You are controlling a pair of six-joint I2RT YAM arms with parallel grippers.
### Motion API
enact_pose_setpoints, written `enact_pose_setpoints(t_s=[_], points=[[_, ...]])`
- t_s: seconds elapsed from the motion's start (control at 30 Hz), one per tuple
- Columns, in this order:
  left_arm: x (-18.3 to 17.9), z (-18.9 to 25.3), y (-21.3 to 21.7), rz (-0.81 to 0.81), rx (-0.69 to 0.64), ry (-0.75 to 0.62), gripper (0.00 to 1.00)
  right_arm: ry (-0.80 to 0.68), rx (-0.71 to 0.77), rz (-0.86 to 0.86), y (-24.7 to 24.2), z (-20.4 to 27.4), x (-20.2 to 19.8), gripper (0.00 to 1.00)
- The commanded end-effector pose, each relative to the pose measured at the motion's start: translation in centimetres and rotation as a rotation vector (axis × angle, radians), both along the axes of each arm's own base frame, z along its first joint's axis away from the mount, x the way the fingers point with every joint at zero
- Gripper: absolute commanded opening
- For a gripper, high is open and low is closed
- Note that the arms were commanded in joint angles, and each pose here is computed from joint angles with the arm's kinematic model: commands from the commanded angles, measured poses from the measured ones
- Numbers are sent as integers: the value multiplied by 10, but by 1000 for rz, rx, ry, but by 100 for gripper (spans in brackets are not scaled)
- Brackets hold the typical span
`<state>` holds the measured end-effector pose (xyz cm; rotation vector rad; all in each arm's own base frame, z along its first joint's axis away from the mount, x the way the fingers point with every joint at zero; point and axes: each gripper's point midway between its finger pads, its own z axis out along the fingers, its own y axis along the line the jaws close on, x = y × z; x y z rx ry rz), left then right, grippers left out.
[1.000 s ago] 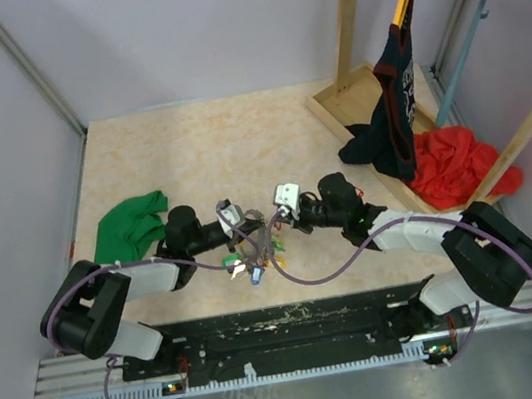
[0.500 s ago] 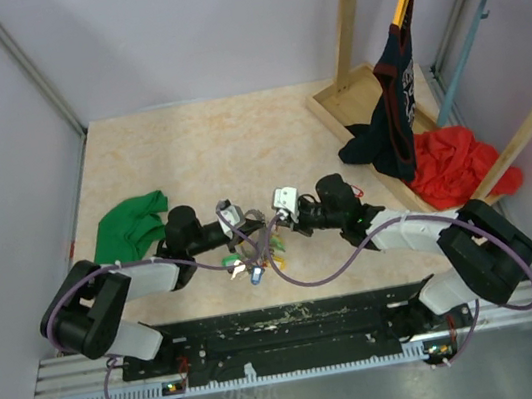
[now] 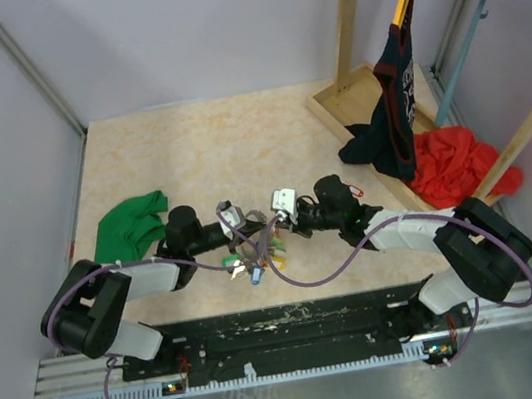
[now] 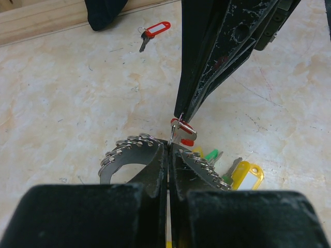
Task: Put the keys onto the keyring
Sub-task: Insert the key onto the keyring.
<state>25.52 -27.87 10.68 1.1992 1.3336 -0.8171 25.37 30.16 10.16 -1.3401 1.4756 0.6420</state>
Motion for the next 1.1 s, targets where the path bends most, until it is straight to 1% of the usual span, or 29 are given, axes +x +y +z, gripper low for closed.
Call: enact_pose_setpoints(t_s=[0.0,0.87,1.07], points=[[-3,4,-5,-35,-16,-19,0,-73,84,34,17,35,8,0],[-6,4,-8,-58,-15,-13,0,-66,86,29,17,35,8,0],[-6,4,-8,-60,-14,-11,0,-58,88,51,20,36,5,0]])
